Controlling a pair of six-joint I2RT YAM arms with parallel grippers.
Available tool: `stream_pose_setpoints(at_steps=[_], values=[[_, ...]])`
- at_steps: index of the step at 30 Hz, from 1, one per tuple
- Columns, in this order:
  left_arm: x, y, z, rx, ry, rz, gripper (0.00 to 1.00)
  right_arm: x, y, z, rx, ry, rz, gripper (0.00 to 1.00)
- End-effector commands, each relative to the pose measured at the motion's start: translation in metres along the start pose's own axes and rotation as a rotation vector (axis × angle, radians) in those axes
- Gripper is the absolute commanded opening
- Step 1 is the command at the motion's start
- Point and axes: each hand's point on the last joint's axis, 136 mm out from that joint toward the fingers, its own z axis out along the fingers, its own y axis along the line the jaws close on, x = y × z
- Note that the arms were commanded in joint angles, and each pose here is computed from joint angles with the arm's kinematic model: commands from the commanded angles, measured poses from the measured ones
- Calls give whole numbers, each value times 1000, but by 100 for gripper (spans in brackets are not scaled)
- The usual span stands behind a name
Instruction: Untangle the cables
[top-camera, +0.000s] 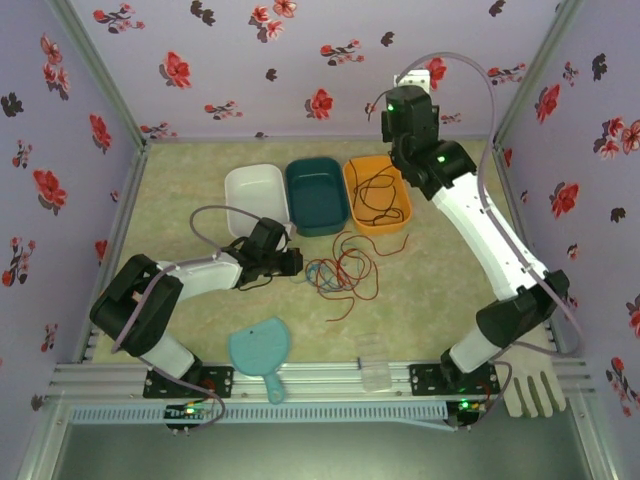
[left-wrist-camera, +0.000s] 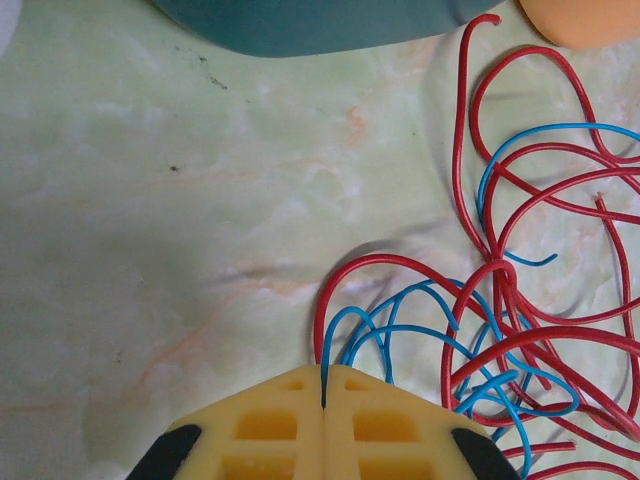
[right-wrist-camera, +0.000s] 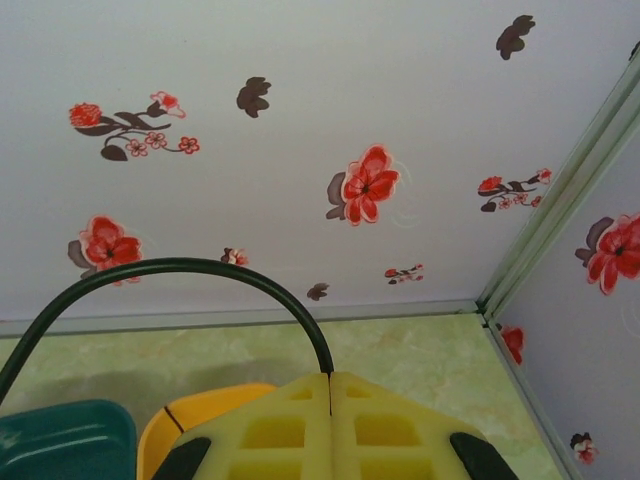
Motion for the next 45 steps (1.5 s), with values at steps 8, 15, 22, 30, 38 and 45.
stream_pose_setpoints(at_steps=[8,15,22,30,38,45], values=[[-10,-11,-6,12,-19,37,0,2,8,43,11,-5,41,0],[-9,-11,-6,11,-18,34,0,26,20,75,-28,59,60,0],[-8,-10,-5,9,-14,34,0,54,22,101,-24,136,84,0],[-8,-10,-5,9,-13,33,0,109,21,118,3,314,108,0],[-8,-10,-4,9,-7,31,0,167,36,119,-64,480,135,0],[-7,-11,-3,15,-2,28,0,190,47,115,-123,563,188,0]])
